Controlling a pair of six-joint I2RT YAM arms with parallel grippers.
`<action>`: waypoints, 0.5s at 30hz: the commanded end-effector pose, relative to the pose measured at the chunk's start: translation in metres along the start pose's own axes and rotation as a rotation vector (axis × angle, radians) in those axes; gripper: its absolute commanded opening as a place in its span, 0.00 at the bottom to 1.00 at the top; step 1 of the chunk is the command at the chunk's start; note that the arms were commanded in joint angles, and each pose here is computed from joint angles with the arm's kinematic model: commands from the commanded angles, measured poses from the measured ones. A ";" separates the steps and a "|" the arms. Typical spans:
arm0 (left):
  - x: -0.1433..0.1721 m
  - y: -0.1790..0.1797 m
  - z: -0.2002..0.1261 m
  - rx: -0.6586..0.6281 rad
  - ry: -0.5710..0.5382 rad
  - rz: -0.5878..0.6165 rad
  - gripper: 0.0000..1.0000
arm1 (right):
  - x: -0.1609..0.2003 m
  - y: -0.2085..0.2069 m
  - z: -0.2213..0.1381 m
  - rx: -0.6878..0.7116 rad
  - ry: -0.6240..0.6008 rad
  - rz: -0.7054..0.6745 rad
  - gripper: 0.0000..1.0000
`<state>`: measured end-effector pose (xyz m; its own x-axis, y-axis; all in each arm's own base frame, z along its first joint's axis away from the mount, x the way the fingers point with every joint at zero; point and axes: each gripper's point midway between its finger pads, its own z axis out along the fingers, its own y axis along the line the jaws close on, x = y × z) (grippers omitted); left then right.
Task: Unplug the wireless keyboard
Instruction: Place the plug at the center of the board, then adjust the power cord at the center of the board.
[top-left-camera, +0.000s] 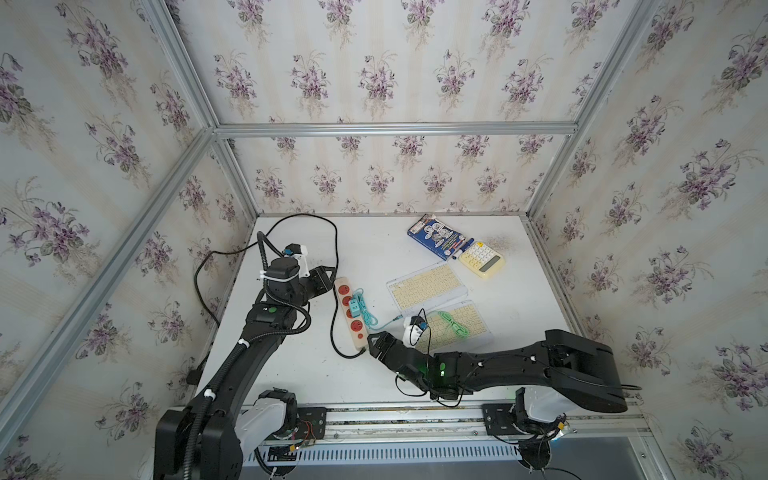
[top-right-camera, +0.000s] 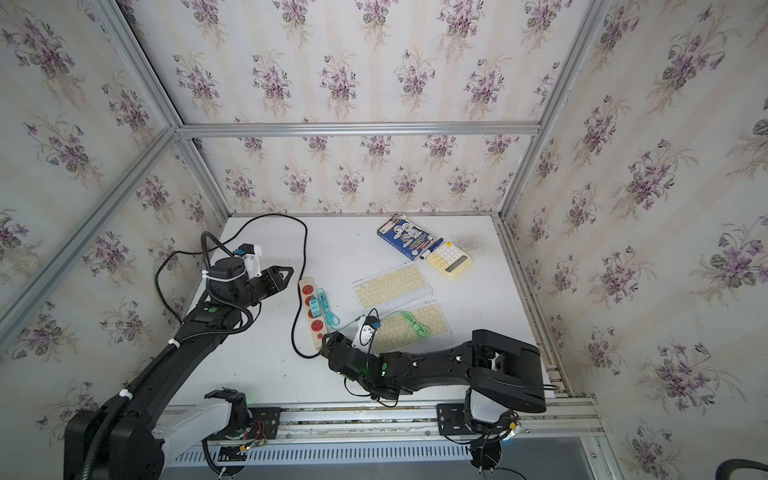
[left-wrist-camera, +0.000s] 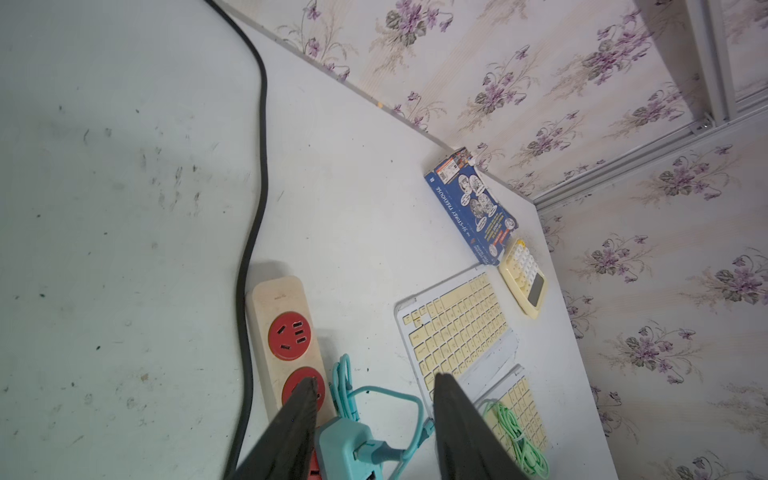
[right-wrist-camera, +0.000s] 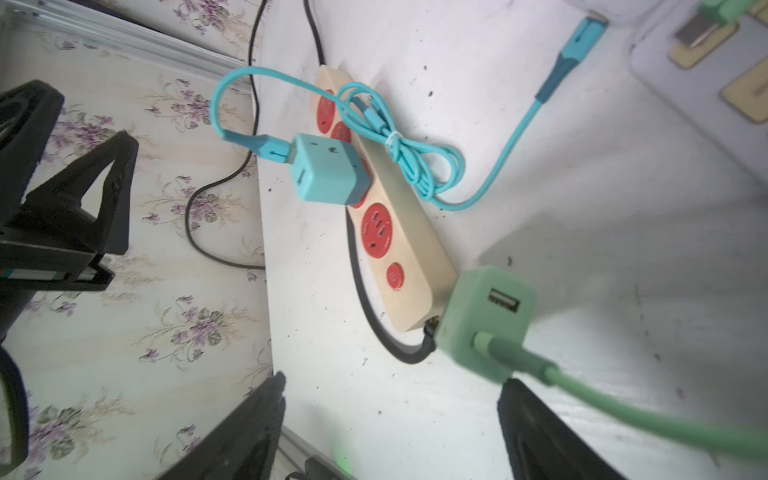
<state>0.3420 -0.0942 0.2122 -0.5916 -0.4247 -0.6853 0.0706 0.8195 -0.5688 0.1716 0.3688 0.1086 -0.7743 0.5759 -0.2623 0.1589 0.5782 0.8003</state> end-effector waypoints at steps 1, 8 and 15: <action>-0.007 -0.013 -0.012 -0.043 -0.006 0.105 0.52 | -0.010 0.021 -0.021 -0.015 -0.013 -0.119 0.84; -0.005 -0.065 -0.021 0.016 0.009 0.291 0.54 | -0.080 0.040 -0.084 0.055 -0.151 -0.468 0.78; 0.037 -0.113 -0.019 0.121 0.108 0.499 0.58 | -0.190 -0.074 -0.093 0.623 -0.146 -0.731 0.75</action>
<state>0.3028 -0.1881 0.2643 -0.5599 -0.0396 -0.8276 0.4082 0.8560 -0.3171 0.2624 0.2131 0.1939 -0.6202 0.3082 -0.7214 0.0476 0.9327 0.3576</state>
